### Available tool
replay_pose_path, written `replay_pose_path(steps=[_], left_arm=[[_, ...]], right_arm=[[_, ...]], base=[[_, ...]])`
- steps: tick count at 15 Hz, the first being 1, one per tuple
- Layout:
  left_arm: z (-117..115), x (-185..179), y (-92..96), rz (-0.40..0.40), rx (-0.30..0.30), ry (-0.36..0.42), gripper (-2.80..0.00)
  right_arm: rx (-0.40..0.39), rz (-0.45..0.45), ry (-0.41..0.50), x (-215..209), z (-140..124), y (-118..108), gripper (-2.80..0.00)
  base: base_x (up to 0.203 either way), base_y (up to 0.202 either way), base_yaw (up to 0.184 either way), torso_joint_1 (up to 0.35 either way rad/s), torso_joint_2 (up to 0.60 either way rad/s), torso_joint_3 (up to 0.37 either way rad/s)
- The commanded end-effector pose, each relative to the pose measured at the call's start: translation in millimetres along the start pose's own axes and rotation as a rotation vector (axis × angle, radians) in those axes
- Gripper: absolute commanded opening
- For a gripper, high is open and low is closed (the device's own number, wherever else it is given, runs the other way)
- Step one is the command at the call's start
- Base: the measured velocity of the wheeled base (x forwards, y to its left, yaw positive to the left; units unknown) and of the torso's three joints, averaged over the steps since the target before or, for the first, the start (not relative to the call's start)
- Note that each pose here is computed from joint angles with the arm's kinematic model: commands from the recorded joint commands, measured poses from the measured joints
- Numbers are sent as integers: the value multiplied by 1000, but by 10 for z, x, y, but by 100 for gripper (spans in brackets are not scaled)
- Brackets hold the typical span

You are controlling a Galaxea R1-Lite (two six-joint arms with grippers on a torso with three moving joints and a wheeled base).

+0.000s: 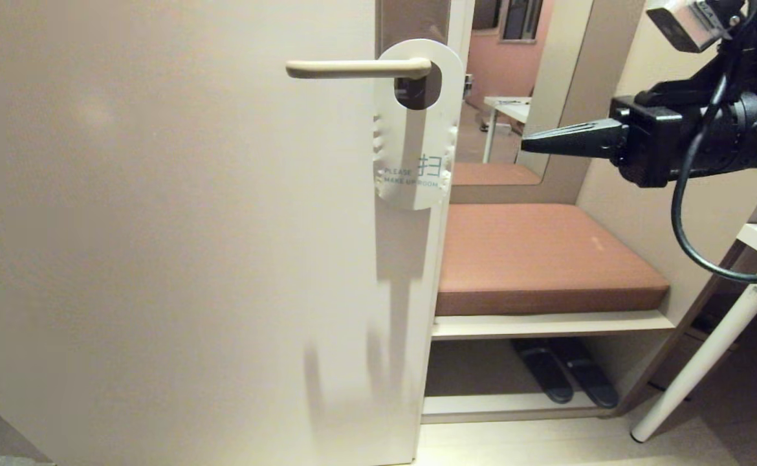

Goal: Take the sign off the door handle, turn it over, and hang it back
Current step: Take down the sign

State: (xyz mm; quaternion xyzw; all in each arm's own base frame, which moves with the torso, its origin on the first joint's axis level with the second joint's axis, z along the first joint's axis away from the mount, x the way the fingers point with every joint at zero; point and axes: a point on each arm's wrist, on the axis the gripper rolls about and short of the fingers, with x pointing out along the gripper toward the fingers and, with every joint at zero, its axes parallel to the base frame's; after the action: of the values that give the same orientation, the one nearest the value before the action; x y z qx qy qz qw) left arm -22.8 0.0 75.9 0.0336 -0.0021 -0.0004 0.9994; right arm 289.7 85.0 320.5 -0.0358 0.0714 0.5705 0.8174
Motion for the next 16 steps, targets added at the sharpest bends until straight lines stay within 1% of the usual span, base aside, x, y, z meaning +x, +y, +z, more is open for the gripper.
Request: replay_pose_path(steps=[1, 4, 7, 8, 13, 16], left_arm=[[1, 1, 0, 1, 0, 1, -280], [1, 1, 0, 1, 0, 1, -280], [1, 1, 0, 1, 0, 1, -280], [1, 1, 0, 1, 0, 1, -280], [1, 1, 0, 1, 0, 1, -280], [1, 1, 0, 1, 0, 1, -280]], right_arm=[[14, 22, 9, 100, -42, -56, -280], [2, 46, 4, 206, -6, -75, -280], [4, 49, 6, 247, -17, -113, -280], [5, 49, 6, 252, -19, -119, 0], [5, 49, 6, 255, -21, -123, 0], [18, 51, 15, 288, -66, -159, 0]], base=[[0, 0, 0, 0, 0, 0], [0, 0, 0, 0, 0, 0], [0, 0, 0, 0, 0, 0], [0, 0, 0, 0, 0, 0], [0, 0, 0, 0, 0, 0], [0, 0, 0, 0, 0, 0]])
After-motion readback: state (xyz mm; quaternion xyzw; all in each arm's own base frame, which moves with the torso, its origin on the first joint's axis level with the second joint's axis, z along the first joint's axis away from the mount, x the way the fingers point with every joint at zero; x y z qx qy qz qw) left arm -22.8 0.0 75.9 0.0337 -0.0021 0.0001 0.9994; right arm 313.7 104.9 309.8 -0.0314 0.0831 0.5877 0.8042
